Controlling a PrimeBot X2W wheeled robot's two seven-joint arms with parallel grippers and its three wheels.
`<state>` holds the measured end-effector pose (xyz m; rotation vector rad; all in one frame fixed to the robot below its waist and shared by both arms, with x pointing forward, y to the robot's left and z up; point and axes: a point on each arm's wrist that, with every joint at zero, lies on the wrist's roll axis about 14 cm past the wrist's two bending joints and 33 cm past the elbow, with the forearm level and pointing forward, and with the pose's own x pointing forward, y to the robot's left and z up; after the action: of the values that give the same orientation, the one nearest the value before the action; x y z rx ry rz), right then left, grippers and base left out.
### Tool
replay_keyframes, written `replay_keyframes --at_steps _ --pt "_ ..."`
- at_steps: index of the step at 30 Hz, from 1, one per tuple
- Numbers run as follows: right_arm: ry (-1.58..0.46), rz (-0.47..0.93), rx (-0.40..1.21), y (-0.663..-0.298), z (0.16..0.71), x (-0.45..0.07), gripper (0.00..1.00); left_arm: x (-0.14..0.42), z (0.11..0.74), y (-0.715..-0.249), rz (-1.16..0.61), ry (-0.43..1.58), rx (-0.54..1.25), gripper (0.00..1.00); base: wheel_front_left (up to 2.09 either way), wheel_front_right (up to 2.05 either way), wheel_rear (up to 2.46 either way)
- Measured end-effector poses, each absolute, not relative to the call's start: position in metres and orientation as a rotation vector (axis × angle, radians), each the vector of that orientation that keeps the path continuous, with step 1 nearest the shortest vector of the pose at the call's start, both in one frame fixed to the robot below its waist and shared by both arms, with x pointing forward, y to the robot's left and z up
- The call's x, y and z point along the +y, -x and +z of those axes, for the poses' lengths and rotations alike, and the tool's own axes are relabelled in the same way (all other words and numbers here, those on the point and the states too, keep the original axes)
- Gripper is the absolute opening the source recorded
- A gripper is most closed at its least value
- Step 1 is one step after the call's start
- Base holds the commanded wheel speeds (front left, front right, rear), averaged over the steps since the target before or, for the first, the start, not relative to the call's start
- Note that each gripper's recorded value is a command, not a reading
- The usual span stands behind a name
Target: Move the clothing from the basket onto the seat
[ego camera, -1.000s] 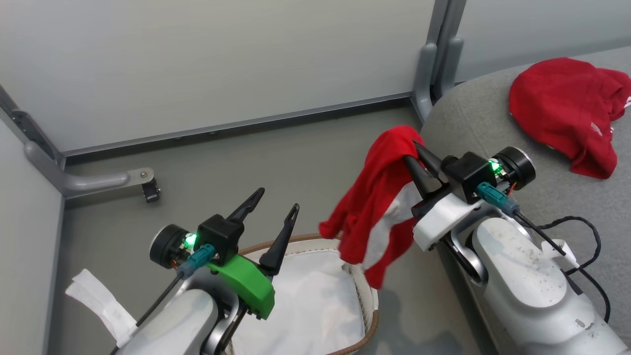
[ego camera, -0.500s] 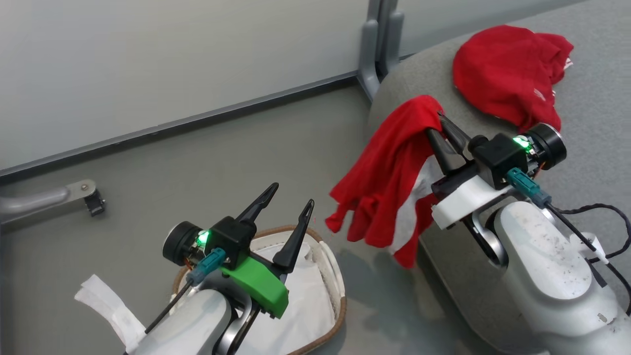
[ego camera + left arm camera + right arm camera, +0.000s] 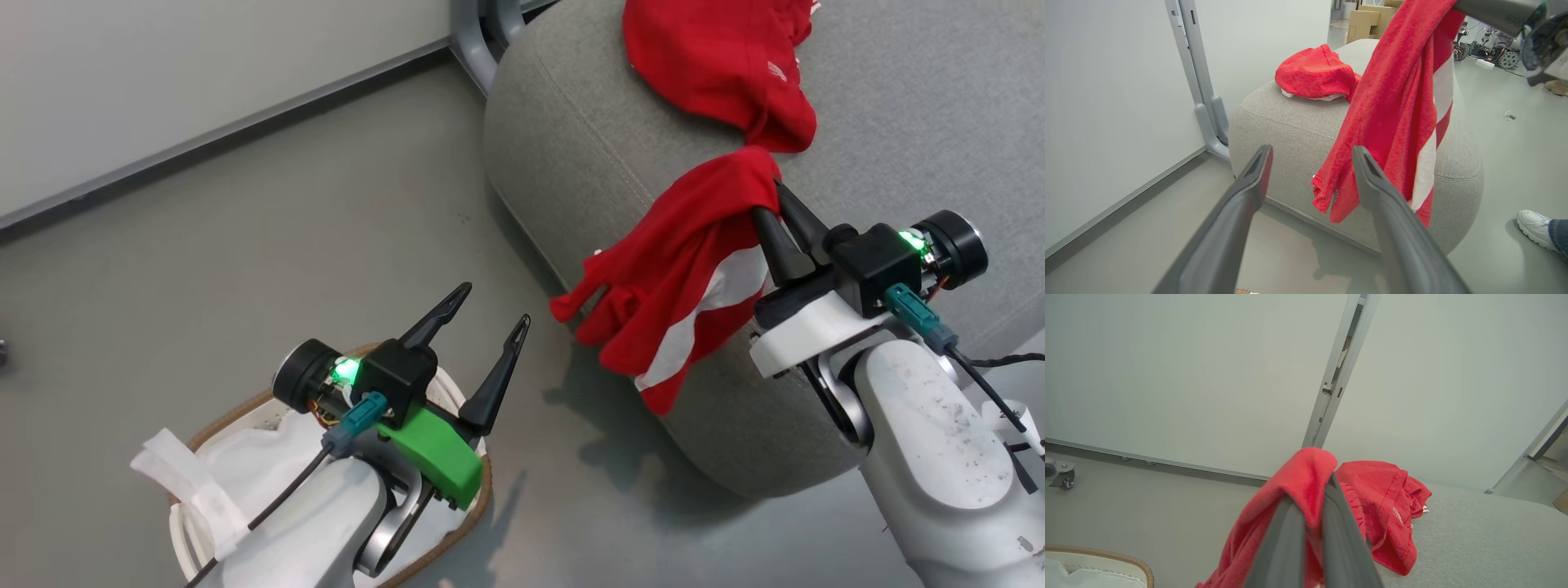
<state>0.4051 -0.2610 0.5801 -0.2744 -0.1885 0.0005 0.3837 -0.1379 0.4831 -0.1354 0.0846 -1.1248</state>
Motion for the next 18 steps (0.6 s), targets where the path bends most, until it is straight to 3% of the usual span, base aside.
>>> replay_keyframes --at_steps 8,18 --pt "0.352 0.005 -0.142 -0.425 0.572 -0.272 0.0 -0.151 0.46 -0.387 -1.166 0.16 0.133 1.0 0.0 0.0 0.0" --pt "0.606 0.061 -0.249 -0.497 0.647 -0.29 0.0 -0.133 0.448 -0.397 -1.112 0.154 0.148 1.0 0.0 0.0 0.0"
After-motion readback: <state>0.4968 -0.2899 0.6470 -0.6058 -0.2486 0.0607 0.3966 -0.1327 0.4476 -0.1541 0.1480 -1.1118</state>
